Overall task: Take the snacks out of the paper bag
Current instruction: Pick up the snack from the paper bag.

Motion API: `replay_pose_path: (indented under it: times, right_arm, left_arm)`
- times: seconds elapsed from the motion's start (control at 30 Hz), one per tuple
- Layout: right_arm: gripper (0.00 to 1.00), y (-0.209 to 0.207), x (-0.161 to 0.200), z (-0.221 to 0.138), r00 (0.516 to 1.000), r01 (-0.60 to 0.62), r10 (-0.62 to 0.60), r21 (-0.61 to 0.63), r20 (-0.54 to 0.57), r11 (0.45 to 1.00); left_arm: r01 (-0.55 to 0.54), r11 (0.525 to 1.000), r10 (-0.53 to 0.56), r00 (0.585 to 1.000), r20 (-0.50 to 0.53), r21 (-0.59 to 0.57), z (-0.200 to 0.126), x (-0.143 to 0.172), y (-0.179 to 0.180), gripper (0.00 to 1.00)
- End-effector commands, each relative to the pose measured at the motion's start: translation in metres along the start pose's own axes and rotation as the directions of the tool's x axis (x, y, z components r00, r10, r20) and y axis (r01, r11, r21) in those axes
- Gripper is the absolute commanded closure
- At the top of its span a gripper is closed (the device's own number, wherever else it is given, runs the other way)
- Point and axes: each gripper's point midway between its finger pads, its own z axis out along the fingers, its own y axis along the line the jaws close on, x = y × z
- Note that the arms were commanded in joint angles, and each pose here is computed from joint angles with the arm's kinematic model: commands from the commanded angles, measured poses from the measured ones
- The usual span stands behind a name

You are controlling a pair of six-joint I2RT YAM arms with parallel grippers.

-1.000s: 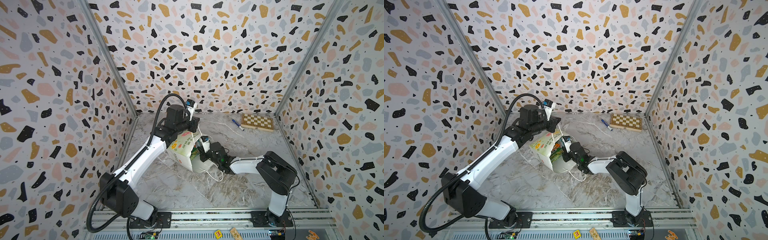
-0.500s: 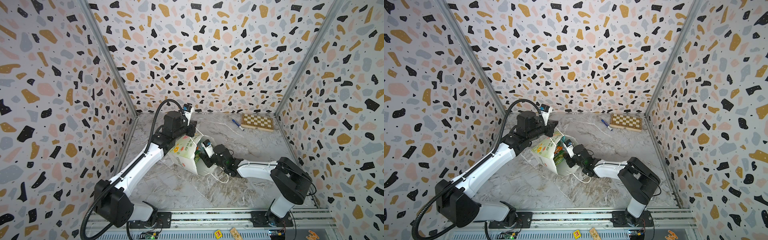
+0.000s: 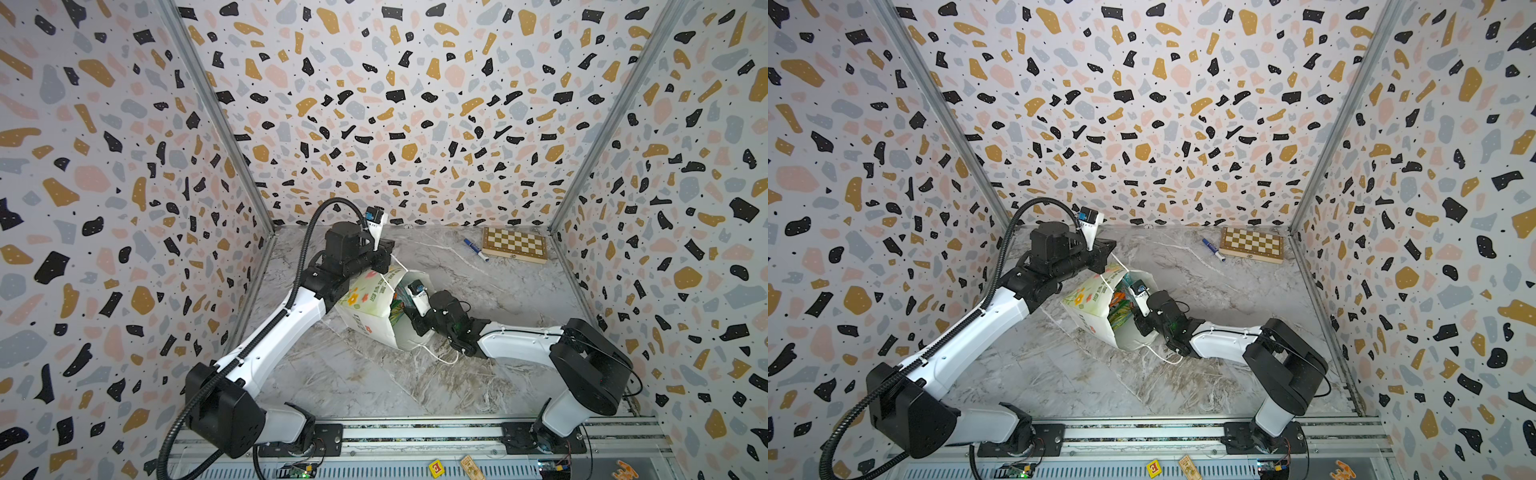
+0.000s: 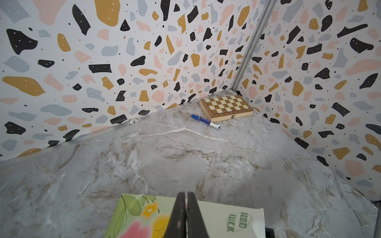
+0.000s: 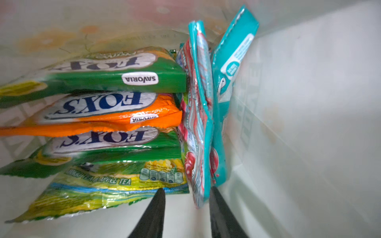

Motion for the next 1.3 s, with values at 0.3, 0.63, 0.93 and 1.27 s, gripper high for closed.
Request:
replay_pose_path:
  times: [0.3, 0.63, 0.93, 1.27]
  right_arm:
    - [0.63, -0.016, -0.016, 0.019, 0.999, -0.032, 0.032, -0.029, -0.012, 0.999]
    - [0.69, -0.012, -0.008, 0.036, 0.998, -0.042, 0.038, -0.065, -0.053, 0.997]
    - [1.0, -0.01, -0.015, 0.028, 0.998, -0.046, 0.044, -0.074, -0.036, 0.996]
    - [1.0, -0.016, -0.029, -0.019, 0.996, -0.062, 0.065, -0.053, 0.054, 0.997]
  left_arm:
    - [-0.028, 0.999, 0.027, 0.999, 0.039, 0.02, -0.004, -0.009, -0.004, 1.0]
    - [-0.029, 0.999, 0.028, 0.999, 0.036, 0.021, -0.005, -0.008, -0.005, 1.0]
    - [-0.033, 0.999, 0.033, 0.999, 0.032, -0.006, -0.004, -0.006, 0.0, 1.0]
    - [-0.054, 0.991, 0.051, 0.998, -0.029, -0.123, 0.001, 0.006, 0.023, 1.0]
